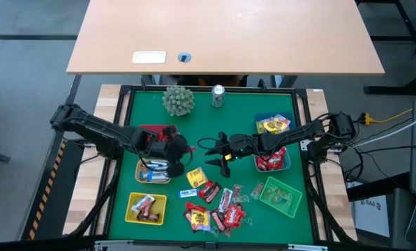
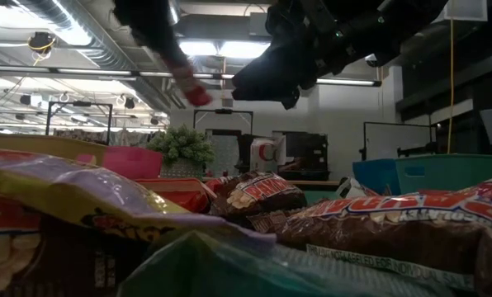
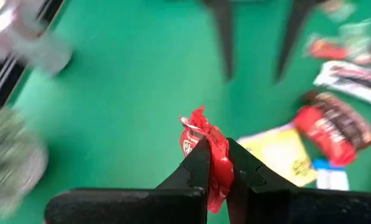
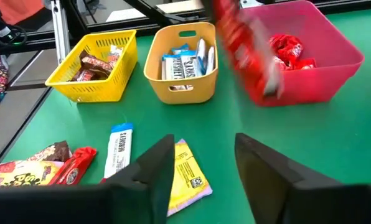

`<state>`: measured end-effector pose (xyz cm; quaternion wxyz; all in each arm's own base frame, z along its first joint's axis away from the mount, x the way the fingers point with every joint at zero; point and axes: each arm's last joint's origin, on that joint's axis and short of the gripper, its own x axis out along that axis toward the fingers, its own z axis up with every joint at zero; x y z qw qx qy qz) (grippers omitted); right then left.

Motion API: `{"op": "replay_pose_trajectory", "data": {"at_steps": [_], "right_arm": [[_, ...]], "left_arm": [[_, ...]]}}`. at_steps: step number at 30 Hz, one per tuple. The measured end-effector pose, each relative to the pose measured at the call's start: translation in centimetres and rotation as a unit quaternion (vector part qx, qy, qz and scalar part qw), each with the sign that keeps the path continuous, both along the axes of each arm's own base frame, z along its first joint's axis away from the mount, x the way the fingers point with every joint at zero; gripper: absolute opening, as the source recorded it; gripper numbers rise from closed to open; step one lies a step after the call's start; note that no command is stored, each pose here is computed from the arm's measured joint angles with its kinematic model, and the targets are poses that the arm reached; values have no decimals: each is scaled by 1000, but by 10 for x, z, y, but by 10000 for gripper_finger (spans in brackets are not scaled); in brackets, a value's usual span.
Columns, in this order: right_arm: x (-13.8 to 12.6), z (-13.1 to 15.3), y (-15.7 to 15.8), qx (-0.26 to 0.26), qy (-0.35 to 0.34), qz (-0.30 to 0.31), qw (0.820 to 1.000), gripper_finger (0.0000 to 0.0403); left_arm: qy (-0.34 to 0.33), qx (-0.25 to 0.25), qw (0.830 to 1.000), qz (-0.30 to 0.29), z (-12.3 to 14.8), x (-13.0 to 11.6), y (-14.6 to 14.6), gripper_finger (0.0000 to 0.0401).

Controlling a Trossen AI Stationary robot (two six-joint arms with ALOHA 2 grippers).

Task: Sort candy
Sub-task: Put the red chocolate bar into the red bin, then put the brown chocolate bar into the yellow bin

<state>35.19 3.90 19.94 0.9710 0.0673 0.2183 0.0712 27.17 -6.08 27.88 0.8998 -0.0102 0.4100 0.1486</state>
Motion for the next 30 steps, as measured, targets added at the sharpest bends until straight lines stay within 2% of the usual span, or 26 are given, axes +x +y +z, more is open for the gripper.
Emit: {"op": "replay_pose_trajectory", "data": {"at_steps": [5, 9, 12, 16, 20, 26, 30], "right_arm": [[-1, -2, 0, -2, 14, 0, 1000, 198], [-2, -4, 0, -3, 25, 0, 1000, 202], [-2, -5, 0, -4, 28, 0, 1000, 200], [-2, -5, 0, -4, 28, 0, 1000, 200], [-3, -5, 0, -2, 29, 3, 1000, 200], [-5, -9, 3, 21, 55, 55, 997, 200], [-11, -15, 6, 22, 93, 105, 990, 200]], "left_arm": [[87, -20, 994, 61, 5, -35, 15, 10], [166, -15, 980, 110, 3, -57, 22, 11], [199, -6, 972, 123, 1, -64, 24, 16], [192, -4, 972, 133, 2, -63, 25, 37], [171, -9, 968, 183, 2, -63, 29, 73], [158, -18, 966, 204, 2, -61, 33, 130], [127, -31, 970, 203, 3, -55, 32, 150]]}}
